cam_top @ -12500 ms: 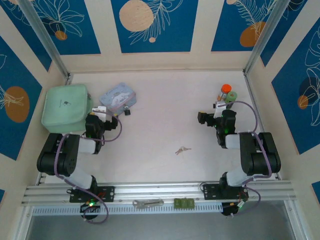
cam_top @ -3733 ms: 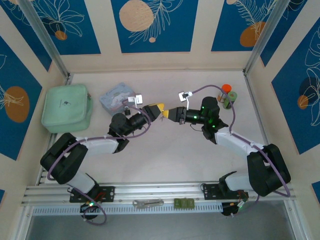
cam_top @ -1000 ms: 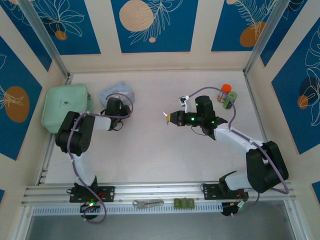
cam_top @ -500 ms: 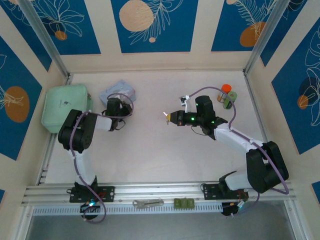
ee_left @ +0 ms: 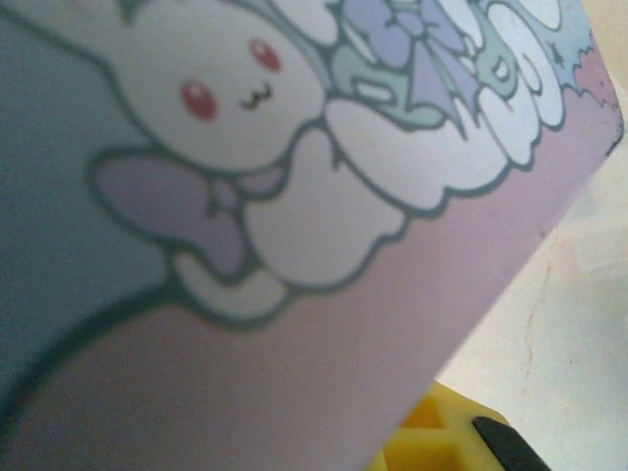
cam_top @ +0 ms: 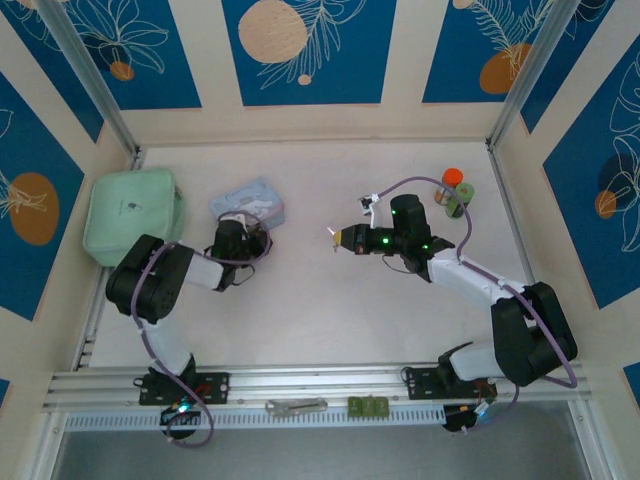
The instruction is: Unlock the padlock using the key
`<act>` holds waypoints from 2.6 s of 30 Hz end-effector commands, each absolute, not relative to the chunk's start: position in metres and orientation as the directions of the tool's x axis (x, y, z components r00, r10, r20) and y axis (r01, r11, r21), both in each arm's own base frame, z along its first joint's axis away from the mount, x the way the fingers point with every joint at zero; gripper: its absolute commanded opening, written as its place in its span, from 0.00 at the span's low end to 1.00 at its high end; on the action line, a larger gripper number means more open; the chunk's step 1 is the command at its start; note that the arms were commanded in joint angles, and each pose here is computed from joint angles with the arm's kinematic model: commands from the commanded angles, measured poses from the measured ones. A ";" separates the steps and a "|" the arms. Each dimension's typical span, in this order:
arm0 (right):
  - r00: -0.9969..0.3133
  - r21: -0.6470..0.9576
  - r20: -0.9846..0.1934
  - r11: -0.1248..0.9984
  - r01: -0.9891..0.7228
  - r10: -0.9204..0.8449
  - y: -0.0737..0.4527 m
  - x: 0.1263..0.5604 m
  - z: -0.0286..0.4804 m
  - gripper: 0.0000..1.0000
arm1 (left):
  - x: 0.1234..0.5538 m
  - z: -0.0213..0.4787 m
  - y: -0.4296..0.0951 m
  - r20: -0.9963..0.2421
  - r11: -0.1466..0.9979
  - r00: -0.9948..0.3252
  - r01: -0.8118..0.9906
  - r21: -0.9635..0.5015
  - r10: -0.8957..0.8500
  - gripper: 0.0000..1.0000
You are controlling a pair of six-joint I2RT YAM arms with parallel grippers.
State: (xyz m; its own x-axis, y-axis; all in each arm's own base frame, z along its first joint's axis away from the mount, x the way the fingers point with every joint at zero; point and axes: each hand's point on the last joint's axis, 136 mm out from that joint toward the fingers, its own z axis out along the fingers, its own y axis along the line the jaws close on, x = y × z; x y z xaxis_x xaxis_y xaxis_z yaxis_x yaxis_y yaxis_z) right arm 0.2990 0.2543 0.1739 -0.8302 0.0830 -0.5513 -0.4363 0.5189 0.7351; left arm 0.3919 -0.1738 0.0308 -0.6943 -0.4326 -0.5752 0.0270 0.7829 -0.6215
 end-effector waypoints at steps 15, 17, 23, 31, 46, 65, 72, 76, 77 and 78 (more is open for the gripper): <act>-0.808 0.724 -0.583 0.505 -0.470 0.083 0.257 0.293 0.190 0.00 | 0.394 0.000 -0.167 -0.556 0.853 -0.740 -0.048 -0.519 -0.380 0.41; -0.809 0.724 -0.582 0.505 -0.470 0.081 0.257 0.292 0.190 0.00 | 0.397 0.001 -0.168 -0.558 0.850 -0.735 -0.049 -0.525 -0.387 0.33; -0.818 0.728 -0.570 0.509 -0.460 0.077 0.257 0.292 0.185 0.00 | 0.400 0.010 -0.176 -0.552 0.818 -0.725 -0.025 -0.575 -0.411 0.09; -0.843 0.745 -0.534 0.506 -0.435 0.063 0.259 0.291 0.170 0.00 | 0.392 0.041 -0.199 -0.510 0.719 -0.741 0.052 -0.693 -0.437 0.00; -0.903 0.846 -0.425 0.327 -0.420 -0.062 0.283 0.284 0.135 0.00 | 0.367 0.118 -0.248 -0.340 0.350 -0.828 0.188 -0.918 -0.446 0.00; -0.936 0.909 -0.341 0.226 -0.351 -0.085 0.300 0.309 0.112 0.00 | 0.360 0.135 -0.266 -0.257 0.120 -0.868 0.227 -0.966 -0.426 0.00; -0.937 0.902 -0.345 0.259 -0.347 -0.055 0.291 0.323 0.110 0.00 | 0.356 0.130 -0.267 -0.258 0.132 -0.869 0.222 -0.966 -0.422 0.00; -0.937 0.896 -0.346 0.279 -0.346 -0.049 0.290 0.327 0.107 0.00 | 0.354 0.128 -0.268 -0.254 0.132 -0.872 0.218 -0.967 -0.418 0.00; -0.937 0.896 -0.345 0.281 -0.345 -0.048 0.290 0.328 0.106 0.00 | 0.353 0.128 -0.268 -0.254 0.132 -0.874 0.219 -0.967 -0.415 0.00; -0.937 0.895 -0.346 0.282 -0.345 -0.045 0.290 0.329 0.106 0.00 | 0.353 0.128 -0.269 -0.253 0.133 -0.875 0.217 -0.967 -0.413 0.00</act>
